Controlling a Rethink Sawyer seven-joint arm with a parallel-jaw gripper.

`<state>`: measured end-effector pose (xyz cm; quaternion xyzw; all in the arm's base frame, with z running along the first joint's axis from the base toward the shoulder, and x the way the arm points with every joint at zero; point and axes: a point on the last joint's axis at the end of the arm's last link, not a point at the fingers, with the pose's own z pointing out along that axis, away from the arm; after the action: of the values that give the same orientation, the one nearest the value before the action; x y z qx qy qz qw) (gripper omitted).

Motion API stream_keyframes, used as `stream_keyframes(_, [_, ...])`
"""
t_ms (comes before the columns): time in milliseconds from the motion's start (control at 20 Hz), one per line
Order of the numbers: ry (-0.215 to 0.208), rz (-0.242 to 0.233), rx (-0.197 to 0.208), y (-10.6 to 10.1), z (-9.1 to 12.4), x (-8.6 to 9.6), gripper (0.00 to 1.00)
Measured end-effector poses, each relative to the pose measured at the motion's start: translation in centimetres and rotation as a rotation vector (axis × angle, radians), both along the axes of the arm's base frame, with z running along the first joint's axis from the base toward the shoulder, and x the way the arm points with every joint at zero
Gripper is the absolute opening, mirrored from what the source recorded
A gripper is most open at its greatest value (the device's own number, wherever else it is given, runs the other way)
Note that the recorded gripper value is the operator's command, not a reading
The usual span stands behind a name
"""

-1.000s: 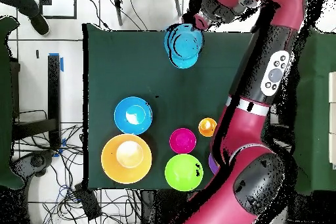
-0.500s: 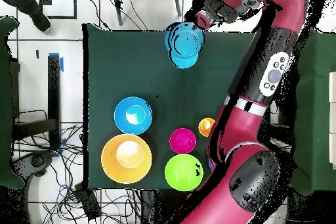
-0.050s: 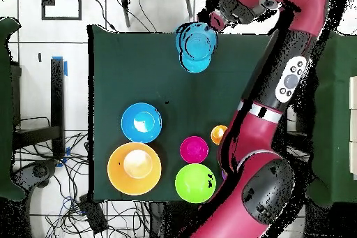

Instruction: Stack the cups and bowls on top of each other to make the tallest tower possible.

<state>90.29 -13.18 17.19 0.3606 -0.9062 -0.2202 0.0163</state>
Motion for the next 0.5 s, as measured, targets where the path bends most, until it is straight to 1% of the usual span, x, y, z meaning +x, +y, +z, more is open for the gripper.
stream_keyframes(350, [0.007, -0.015, 0.031, 0.1, -1.1, 0.0, 0.00])
stream_keyframes(400, [0.008, -0.020, 0.043, 0.1, -1.4, 0.1, 0.00])
stream_keyframes(500, [0.008, -0.023, 0.052, 0.2, -1.6, 0.1, 0.00])
